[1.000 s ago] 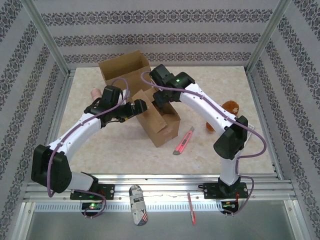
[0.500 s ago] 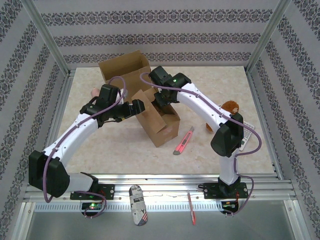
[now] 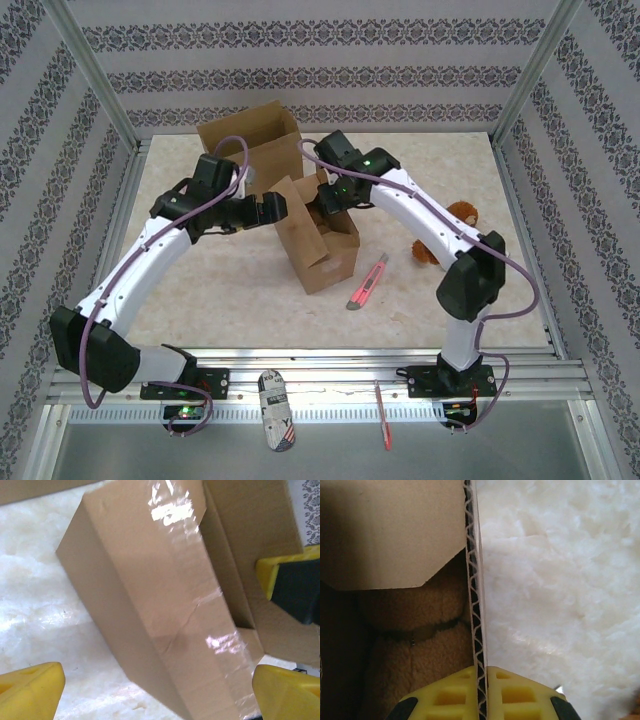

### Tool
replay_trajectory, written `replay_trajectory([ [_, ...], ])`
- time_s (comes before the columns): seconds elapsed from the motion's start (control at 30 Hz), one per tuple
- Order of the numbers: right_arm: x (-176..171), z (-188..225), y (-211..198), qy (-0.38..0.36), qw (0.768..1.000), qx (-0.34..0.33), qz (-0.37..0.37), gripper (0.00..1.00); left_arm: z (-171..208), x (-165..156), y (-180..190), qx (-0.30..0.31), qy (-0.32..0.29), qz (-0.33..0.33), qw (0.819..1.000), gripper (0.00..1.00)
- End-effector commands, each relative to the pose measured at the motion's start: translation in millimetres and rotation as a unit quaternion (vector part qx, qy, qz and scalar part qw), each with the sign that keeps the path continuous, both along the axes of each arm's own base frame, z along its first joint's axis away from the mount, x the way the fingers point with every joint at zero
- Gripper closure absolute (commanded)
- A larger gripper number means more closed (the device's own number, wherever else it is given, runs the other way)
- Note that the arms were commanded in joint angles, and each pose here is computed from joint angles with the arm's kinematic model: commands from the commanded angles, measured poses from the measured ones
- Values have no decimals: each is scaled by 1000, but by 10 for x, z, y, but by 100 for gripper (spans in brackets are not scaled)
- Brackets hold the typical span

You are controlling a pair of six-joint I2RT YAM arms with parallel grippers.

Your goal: Unpack the express box

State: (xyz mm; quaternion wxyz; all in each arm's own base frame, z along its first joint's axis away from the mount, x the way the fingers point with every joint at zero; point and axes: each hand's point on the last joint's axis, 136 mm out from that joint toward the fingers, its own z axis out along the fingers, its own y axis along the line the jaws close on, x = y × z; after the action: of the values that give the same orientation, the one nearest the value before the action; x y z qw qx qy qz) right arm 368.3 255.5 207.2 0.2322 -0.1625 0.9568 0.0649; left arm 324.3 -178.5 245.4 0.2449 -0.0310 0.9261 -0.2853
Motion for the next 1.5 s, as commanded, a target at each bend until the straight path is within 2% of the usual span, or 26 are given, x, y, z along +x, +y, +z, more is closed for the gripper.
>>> replay_trajectory([
  [0.0,-170,166,209,15,995,103,-4,100,-86,-53,-3,47,19,-21,999,3],
  [0.2,-320,241,289,23,981,189,-16,100,-122,12,-146,45,20,-29,998,3],
  [0.37,-393,372,296,20,967,251,-29,100,-227,-8,-146,109,35,-37,993,3],
  [0.43,-416,430,286,15,964,264,-31,100,-292,-26,-174,115,39,-43,992,3],
  [0.6,-461,563,285,9,948,317,-36,100,-431,-33,-333,64,30,-48,996,3],
  [0.8,-503,630,286,10,928,370,-40,100,-602,-19,-441,30,20,-57,998,3],
  [1.03,-535,535,233,21,907,416,-64,100,-345,31,-479,19,-31,-73,997,0],
  [1.27,-542,440,139,24,896,435,-89,100,-57,80,-245,94,-67,-62,991,0],
  [1.47,-544,424,93,24,893,439,-100,100,74,67,-87,177,-88,-52,979,0],
])
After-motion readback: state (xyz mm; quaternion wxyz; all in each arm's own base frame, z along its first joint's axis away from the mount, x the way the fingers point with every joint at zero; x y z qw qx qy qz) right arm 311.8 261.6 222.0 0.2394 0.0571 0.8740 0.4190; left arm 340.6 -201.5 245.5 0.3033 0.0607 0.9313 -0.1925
